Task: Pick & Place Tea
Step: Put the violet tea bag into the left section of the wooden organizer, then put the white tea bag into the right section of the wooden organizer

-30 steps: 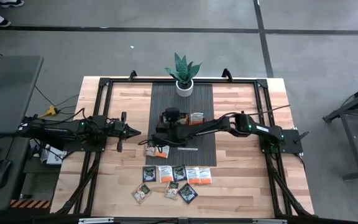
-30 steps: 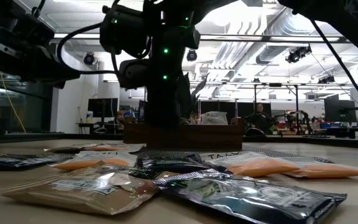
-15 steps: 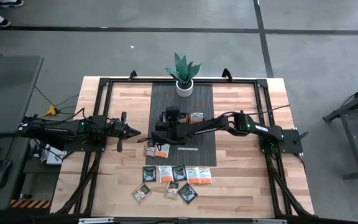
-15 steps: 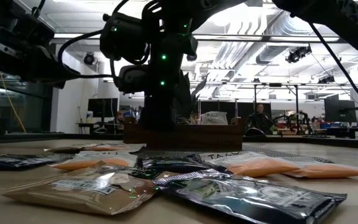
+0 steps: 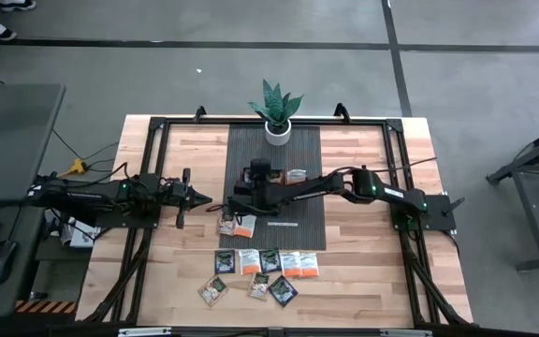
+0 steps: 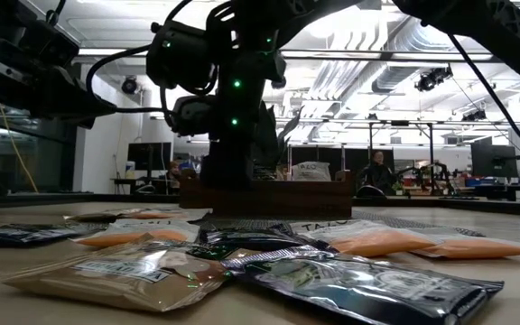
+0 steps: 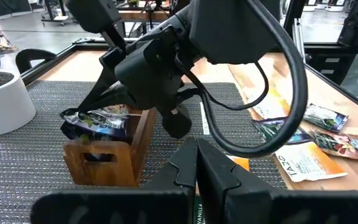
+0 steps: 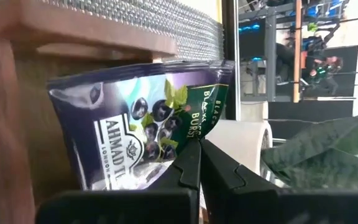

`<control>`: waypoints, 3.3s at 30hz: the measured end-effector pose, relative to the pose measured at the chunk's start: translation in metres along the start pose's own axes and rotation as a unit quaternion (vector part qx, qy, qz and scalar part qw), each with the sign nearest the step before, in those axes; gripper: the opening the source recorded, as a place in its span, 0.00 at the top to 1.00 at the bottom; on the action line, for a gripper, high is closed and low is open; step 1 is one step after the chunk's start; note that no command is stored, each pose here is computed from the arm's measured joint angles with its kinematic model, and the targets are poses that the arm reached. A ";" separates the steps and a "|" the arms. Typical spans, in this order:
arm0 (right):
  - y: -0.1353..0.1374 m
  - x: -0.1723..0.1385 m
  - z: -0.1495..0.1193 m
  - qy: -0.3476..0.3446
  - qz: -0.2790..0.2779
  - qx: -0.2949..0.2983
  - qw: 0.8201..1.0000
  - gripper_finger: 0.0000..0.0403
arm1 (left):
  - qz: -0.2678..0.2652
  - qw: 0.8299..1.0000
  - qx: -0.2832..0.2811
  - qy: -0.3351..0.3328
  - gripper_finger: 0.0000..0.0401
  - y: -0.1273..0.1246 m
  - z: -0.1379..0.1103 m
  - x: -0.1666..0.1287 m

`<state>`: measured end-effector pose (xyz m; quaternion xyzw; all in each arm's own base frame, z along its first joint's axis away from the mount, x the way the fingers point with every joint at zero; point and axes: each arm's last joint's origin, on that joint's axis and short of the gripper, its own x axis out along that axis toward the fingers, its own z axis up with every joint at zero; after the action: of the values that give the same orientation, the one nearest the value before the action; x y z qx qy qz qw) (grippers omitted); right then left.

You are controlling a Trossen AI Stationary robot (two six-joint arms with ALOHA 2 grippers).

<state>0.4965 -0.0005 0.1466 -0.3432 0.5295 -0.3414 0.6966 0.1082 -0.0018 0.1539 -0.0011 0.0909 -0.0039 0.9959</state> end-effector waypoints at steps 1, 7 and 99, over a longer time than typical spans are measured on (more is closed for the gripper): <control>0.000 0.000 0.001 -0.003 0.002 0.005 1.000 1.00 | 0.000 1.000 0.000 0.000 1.00 0.000 0.000 0.000; -0.001 0.001 0.002 -0.007 0.006 0.009 1.000 1.00 | 0.000 1.000 0.000 0.000 1.00 0.000 0.000 0.000; 0.024 -0.024 0.005 0.016 0.440 0.137 0.887 0.63 | 0.000 1.000 0.000 0.000 1.00 0.000 0.000 0.000</control>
<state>0.4987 0.0333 0.1392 0.0294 0.5850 -0.0747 0.8070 0.1081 -0.0018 0.1539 -0.0012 0.0908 -0.0042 0.9959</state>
